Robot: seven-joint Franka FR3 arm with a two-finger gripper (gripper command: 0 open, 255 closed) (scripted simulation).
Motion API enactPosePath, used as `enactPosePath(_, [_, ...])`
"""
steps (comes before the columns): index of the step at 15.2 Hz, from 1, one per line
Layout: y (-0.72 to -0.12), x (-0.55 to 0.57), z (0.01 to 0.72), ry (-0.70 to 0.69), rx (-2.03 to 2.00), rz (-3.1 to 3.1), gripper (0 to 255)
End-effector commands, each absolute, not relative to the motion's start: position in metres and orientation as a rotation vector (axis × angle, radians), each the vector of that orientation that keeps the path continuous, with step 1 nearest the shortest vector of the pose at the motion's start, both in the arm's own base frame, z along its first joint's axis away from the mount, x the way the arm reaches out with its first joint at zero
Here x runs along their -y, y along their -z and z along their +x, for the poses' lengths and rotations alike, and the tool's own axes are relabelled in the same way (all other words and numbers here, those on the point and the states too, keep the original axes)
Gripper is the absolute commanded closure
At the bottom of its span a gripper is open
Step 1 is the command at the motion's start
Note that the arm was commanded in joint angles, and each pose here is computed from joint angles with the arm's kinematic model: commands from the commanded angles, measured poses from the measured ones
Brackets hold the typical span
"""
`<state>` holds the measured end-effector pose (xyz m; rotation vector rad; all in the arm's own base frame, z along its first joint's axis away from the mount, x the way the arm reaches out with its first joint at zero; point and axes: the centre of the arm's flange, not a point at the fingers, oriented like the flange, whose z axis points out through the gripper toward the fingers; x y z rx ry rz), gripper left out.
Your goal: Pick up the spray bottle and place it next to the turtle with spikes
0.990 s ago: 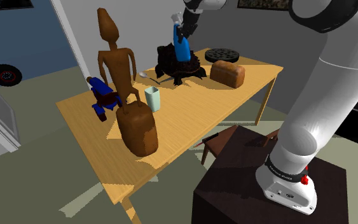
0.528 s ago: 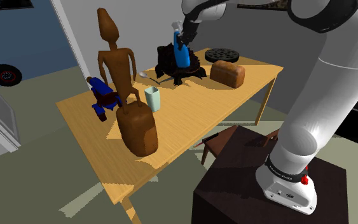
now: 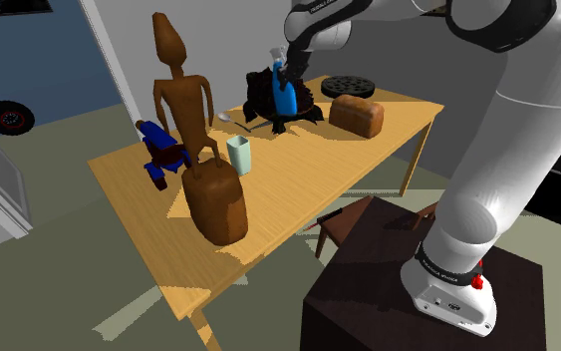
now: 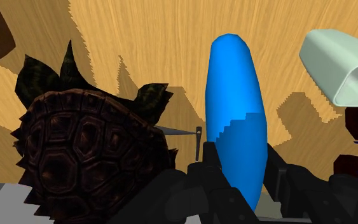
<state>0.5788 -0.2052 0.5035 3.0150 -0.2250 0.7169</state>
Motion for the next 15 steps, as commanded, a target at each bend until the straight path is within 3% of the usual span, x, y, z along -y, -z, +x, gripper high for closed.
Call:
enactPosePath(1, [-0.493,0.206,0.579,-0.718,0.225,3.014,255])
enactPosePath(15, [-0.419,0.206,0.579,-0.718,0.225,3.014,255])
